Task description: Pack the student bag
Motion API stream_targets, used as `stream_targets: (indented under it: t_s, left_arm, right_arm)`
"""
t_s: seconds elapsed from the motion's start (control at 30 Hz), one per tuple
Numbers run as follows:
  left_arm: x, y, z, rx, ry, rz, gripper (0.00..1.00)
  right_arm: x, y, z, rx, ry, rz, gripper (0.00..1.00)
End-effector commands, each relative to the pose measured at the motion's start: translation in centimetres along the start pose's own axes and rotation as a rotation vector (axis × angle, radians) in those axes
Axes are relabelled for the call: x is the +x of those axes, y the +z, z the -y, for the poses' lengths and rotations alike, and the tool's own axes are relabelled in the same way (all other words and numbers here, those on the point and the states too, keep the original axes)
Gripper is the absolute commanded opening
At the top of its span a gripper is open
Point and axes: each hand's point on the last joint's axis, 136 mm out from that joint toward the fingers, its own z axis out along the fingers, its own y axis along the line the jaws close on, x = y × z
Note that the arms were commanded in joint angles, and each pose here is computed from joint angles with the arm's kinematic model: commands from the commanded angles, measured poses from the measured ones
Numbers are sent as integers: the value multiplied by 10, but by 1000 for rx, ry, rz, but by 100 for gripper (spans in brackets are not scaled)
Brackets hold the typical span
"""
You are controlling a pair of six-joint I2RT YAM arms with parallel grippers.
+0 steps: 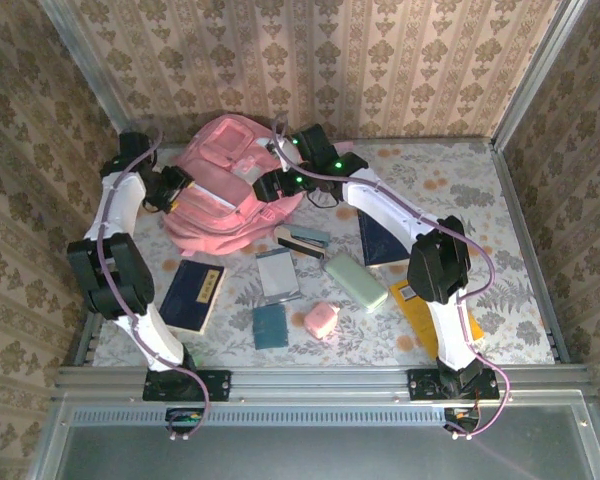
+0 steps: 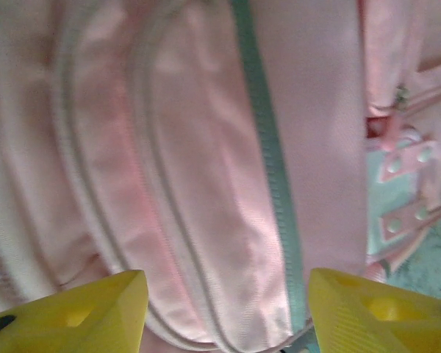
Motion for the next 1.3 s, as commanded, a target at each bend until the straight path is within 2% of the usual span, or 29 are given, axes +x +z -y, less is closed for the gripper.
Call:
stream_targets:
  t_s: [0.0,0.13,0.27,0.53,0.9,1.07,1.27]
  left_arm:
    - [-2,8,22,145,-5,0,58]
    - [-4,16,19,151,-25,-13,51]
    - [-1,17,1,108,-47,-18,50]
    - [-2,12,-21,129,-74,6,48]
    - [-15,33,-8,202,-70,17,47]
    - [-6,52,-11,201,-95,-31,41]
    - [2,55,-22,178,-103,-31,42]
  right_arm:
    - [13,0,-4,-45,22,-31,73]
    - [16,-3,-1,-29,23,-21,73]
    - [16,-4,2,-20,28,-20,73]
    - [14,-5,9,13,40,13,71]
    - [16,-9,6,-8,53,19,71]
    - [15,-16,12,32,41,32,71]
    - [9,-27,17,48,42,56,71]
